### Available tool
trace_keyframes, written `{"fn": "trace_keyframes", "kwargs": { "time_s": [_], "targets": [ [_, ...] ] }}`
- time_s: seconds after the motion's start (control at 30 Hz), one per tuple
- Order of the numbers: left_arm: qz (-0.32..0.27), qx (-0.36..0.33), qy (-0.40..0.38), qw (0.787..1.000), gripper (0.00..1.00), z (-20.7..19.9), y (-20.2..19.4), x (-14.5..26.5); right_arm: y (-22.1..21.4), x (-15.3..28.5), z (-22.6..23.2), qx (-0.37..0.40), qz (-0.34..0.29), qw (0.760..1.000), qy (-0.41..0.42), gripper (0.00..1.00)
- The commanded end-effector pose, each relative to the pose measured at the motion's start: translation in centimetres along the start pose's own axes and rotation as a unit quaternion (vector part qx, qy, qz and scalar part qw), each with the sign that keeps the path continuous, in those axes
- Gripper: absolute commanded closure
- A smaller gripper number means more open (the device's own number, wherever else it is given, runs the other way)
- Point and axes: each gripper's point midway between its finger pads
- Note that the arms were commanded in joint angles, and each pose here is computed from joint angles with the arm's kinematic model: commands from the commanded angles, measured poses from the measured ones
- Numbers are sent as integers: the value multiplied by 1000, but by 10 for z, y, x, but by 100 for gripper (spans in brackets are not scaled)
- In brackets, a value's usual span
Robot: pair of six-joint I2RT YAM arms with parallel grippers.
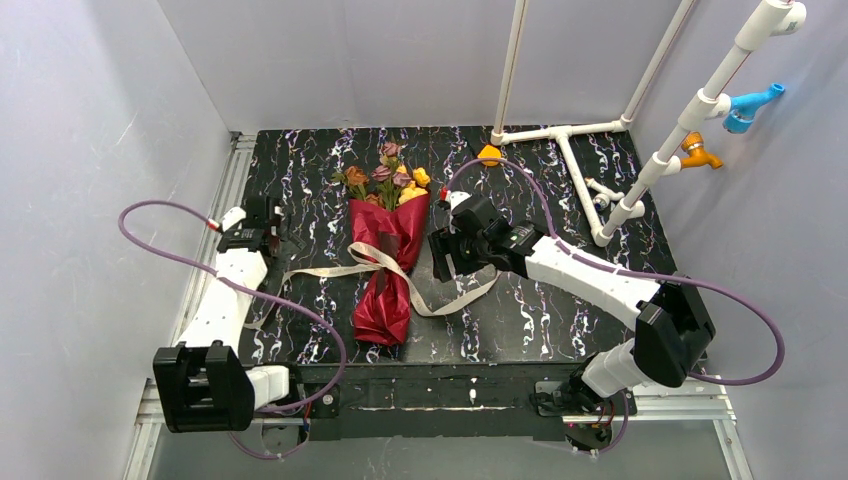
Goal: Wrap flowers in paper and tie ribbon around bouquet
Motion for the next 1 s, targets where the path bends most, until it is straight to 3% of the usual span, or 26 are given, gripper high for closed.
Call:
{"fn": "trace_keyframes", "kwargs": {
  "time_s": [0.0,0.17,0.27,0.3,0.4,0.47,0.57,0.67,0.77,0.97],
  "targets": [
    [56,117,52,990,7,23,-20,-10,17,14,4,0,-37,999,11,18],
    [99,198,64,973,11,21,-31,-26,15,18,5,-3,-44,999,14,18],
    [118,198,-2,973,21,-5,-32,-28,13,17,6,-9,-46,999,18,18],
    [119,168,-56,977,26,-25,-28,-24,12,15,6,-9,-45,999,18,18],
    [92,-20,-188,978,25,-77,-20,1,9,12,5,-10,-40,999,16,18],
    [103,-141,-260,950,25,-107,-32,22,10,12,5,-8,-41,999,16,18],
    [115,-269,-323,900,25,-132,-43,35,12,13,5,-5,-41,999,17,18],
    [120,-383,-330,855,27,-142,-52,38,12,14,4,-3,-39,999,12,18],
    [136,-458,-333,813,29,-144,-63,34,11,14,3,-3,-37,999,10,18],
    [180,-487,-356,777,38,-151,-89,29,7,15,0,-2,-30,1000,5,18]
  ]
}}
Point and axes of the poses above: each gripper's point midway between its finger pads, its own x axis back along the fingers, its own z axis along the line the jaws close on, y = z × x, and after that the axes turned 10 degrees about x, right-handed
